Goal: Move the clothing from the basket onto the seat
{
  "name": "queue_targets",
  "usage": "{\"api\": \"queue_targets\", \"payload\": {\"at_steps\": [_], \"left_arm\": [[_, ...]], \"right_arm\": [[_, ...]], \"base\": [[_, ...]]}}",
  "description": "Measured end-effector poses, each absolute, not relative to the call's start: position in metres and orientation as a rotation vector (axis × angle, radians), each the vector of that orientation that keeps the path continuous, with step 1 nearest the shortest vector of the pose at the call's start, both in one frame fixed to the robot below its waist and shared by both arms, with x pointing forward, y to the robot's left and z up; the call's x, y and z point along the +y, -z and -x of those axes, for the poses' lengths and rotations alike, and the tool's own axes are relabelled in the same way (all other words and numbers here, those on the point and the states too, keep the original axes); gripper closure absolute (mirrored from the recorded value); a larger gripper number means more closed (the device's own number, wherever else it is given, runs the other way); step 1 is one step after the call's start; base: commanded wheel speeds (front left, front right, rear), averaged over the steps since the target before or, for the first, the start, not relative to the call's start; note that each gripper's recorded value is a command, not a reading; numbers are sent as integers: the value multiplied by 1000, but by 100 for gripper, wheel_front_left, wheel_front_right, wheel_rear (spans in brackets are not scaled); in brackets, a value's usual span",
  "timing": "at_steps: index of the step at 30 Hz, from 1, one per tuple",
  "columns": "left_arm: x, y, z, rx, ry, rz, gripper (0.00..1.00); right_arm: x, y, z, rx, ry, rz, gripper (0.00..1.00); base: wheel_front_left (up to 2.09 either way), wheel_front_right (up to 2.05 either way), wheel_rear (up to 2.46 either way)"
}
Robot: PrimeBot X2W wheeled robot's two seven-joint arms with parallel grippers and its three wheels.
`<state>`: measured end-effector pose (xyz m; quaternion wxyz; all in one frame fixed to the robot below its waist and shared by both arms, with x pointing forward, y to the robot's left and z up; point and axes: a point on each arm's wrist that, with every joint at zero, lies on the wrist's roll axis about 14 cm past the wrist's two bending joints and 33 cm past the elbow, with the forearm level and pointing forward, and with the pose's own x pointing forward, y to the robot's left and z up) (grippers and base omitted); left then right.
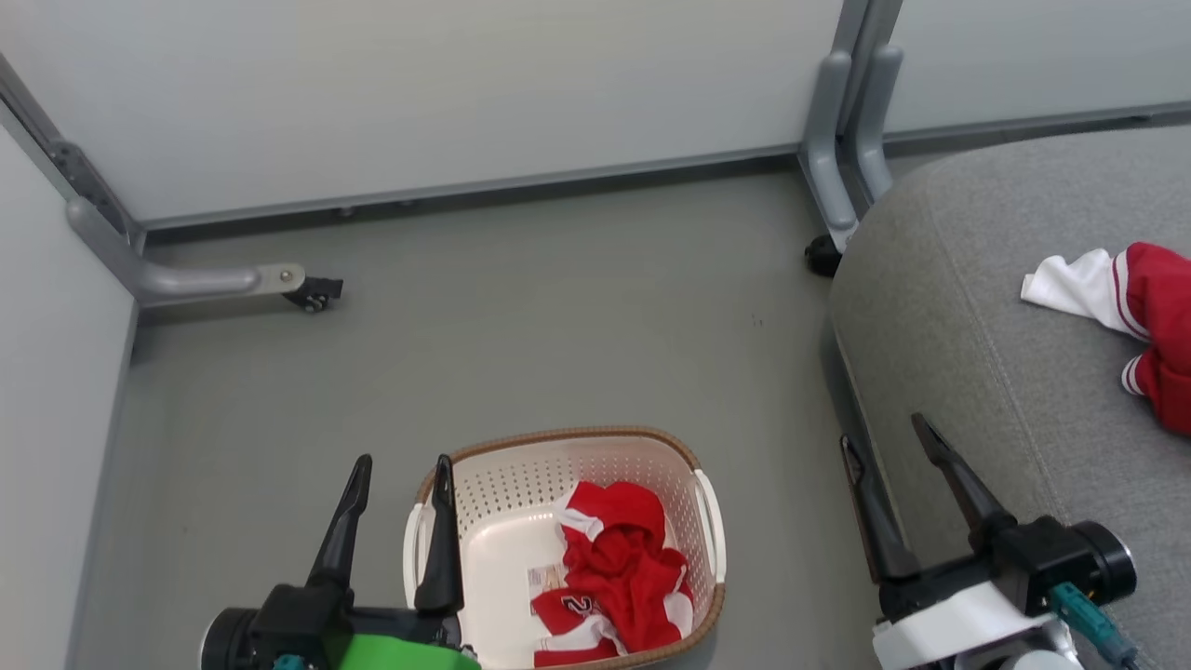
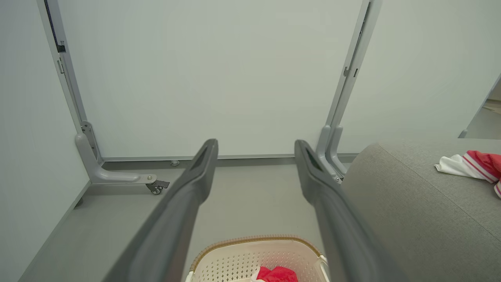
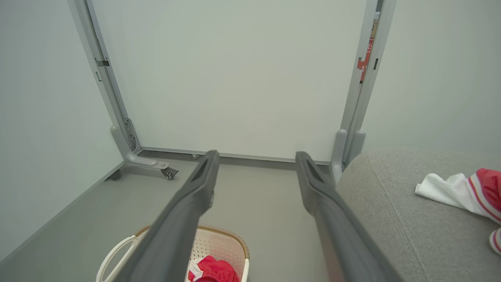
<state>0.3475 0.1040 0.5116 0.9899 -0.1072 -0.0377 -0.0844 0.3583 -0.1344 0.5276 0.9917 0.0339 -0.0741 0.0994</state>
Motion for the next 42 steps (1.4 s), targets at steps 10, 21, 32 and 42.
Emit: {"api": "queue_targets", "payload": {"at_steps": [10,21,32,42], "left_arm": [[63,-410,-399,217,346,188,0],[11,-294,-441,488,633,16,0],[-5,-188,-447,712,796,-76,0],[-17,-125,-456,778,866,-63,0]], "right_arm": [[-140,-512,-425,-134,-186,-46,0],[-136,-459,-485,-73,-200,-23,0],[-145,-385,-509,43,-184,-12,0],[-152,-330,-515,126,-174,-20,0]], "base": [[0,0,0],[0,0,0],[0,0,0],[0,0,0]]}}
